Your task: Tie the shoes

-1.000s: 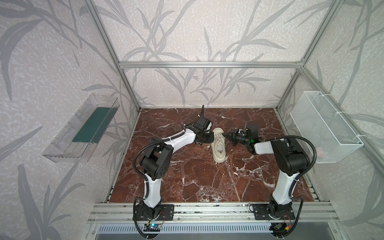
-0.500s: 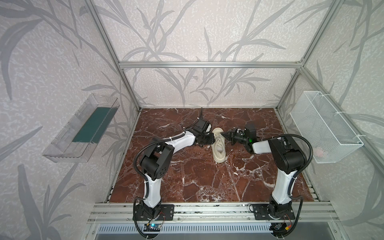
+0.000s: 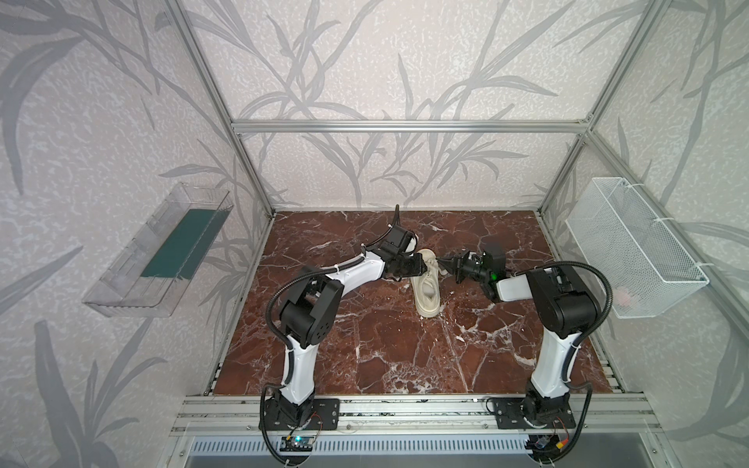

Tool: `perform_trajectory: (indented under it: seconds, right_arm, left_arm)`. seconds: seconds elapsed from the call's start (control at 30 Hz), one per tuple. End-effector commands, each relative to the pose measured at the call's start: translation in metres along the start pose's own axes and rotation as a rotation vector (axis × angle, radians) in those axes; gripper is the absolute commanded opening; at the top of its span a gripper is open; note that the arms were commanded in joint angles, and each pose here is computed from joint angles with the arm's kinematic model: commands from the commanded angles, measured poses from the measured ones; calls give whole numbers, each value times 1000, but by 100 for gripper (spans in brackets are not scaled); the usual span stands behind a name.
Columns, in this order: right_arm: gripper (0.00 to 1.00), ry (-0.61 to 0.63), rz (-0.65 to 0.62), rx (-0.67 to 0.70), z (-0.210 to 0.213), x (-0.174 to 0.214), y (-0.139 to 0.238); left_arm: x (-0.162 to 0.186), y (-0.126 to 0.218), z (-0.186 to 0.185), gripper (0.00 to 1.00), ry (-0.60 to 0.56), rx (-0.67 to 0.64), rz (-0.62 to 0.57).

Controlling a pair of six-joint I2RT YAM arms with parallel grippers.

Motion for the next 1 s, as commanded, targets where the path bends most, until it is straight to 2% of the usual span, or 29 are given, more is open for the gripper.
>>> perform_trajectory:
  seconds: [0.0,0.23,0.5,0.97]
  right_arm:
    - [0,10,-8,-30,3,0,6]
    - [0,-18,-21,-35,-9,-1,8]
    - [0,-13,-40,-6,-17,1,15]
    - [0,13,23,51,-28,18,2]
  left_arm:
    - [0,-7,-14,29,-16,35,20]
    - [-2,-3,-16,30,-26,24,8]
    - [-9,14,-10,39,-51,-22,-29]
    - [-21,44,-16,46,-95,-51,-95]
Point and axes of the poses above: each gripper's point midway between its finger pads, its own y axis back along the fingers, its own z axis along the line the jaws close on, x = y × z, the point moved 2 cm from there along y, back along the fingers, and after that the axes turned 11 degrees about y, right-handed, at the moved point
